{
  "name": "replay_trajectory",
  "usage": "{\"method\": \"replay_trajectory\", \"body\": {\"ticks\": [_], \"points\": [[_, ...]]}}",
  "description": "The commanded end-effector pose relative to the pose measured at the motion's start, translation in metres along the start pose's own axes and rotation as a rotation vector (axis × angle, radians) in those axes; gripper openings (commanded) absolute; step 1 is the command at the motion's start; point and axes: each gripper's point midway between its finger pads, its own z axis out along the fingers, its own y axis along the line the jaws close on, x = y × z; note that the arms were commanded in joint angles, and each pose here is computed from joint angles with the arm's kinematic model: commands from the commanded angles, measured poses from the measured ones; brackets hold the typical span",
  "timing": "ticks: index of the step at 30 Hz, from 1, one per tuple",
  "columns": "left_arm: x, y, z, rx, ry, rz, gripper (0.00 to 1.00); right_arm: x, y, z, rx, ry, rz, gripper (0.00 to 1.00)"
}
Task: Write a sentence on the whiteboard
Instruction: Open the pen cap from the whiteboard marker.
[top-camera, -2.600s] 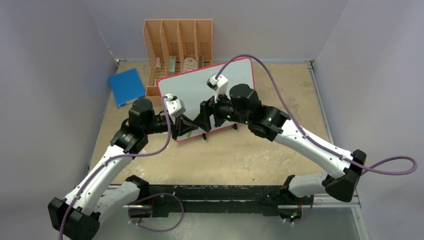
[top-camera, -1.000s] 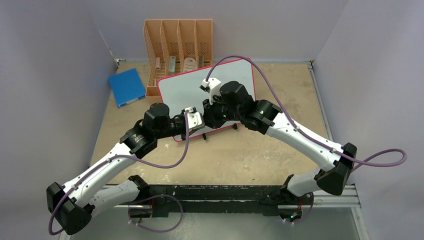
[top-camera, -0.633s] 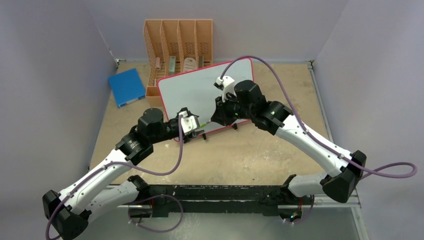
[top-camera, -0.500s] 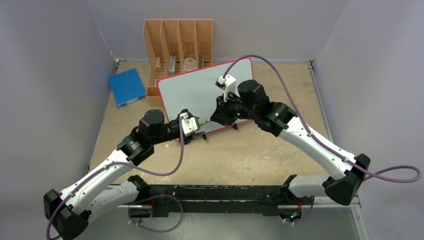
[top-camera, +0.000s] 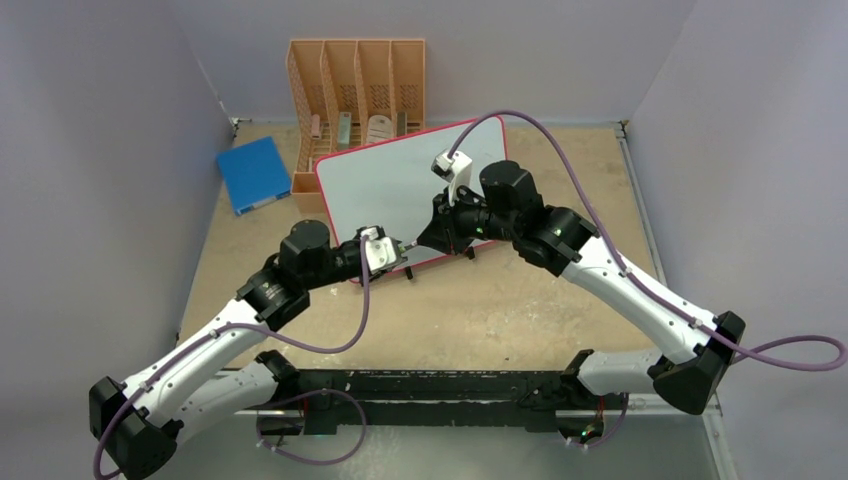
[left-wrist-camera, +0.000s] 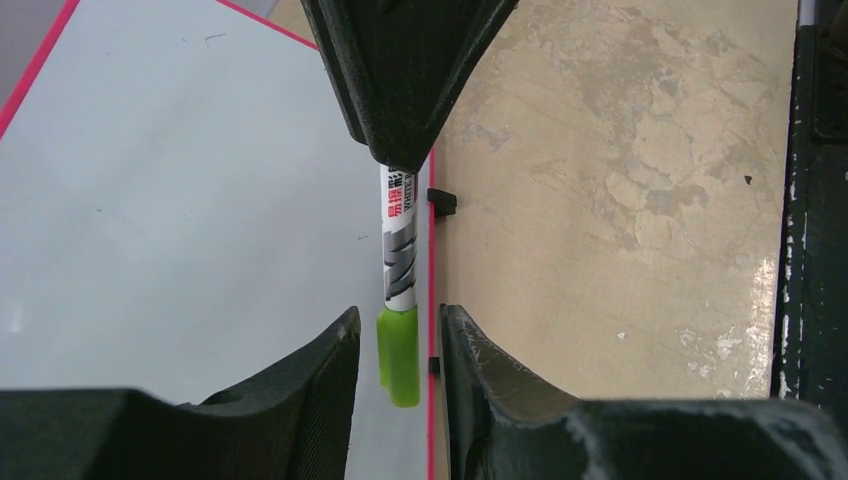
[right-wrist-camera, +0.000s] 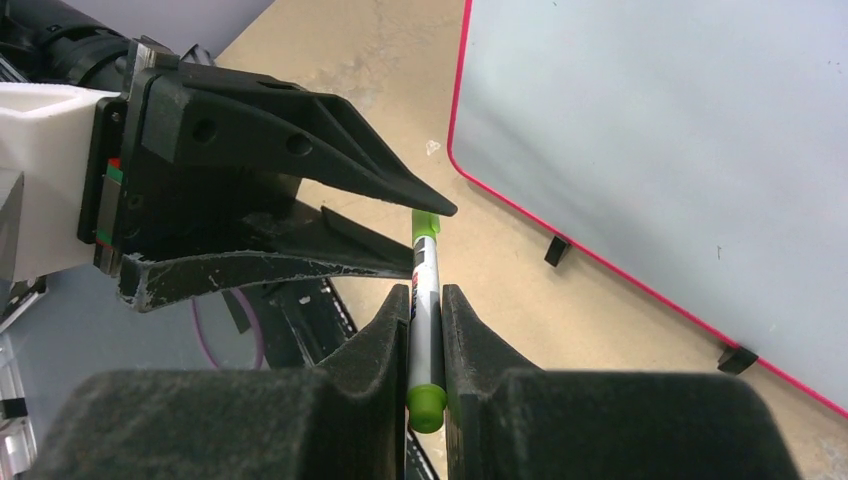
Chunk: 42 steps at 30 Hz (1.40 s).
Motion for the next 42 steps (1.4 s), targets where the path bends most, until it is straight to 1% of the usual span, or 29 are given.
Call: {"method": "replay_trajectory", "body": {"ticks": [1,7,13,15,24,30,42], "points": [[-0.014,0.002,0.003,0.008,-0.056,0.033,0.29,-0.015,0.014,-0.01,-0.057,-0.063,-0.012,0.0],[-0.011,0.001,0.004,0.01,-0.045,0.033,0.19,-0.015,0.017,-0.01,-0.07,-0.064,-0.008,0.0],[-0.003,-0.002,0.005,0.019,-0.023,0.036,0.03,-0.022,0.019,-0.015,-0.07,-0.083,-0.006,0.0],[0.001,-0.002,0.004,0.012,-0.016,0.038,0.0,-0.025,0.02,-0.018,-0.068,-0.09,-0.008,0.0],[0.023,0.002,-0.004,-0.056,0.04,0.078,0.0,-0.049,0.025,-0.044,-0.062,-0.153,-0.03,0.0],[0.036,0.001,-0.004,-0.068,0.075,0.085,0.0,-0.061,0.028,-0.062,-0.058,-0.198,-0.045,0.0],[0.045,0.002,-0.003,-0.096,0.08,0.062,0.0,-0.084,0.034,-0.1,-0.023,-0.317,-0.084,0.0]]}}
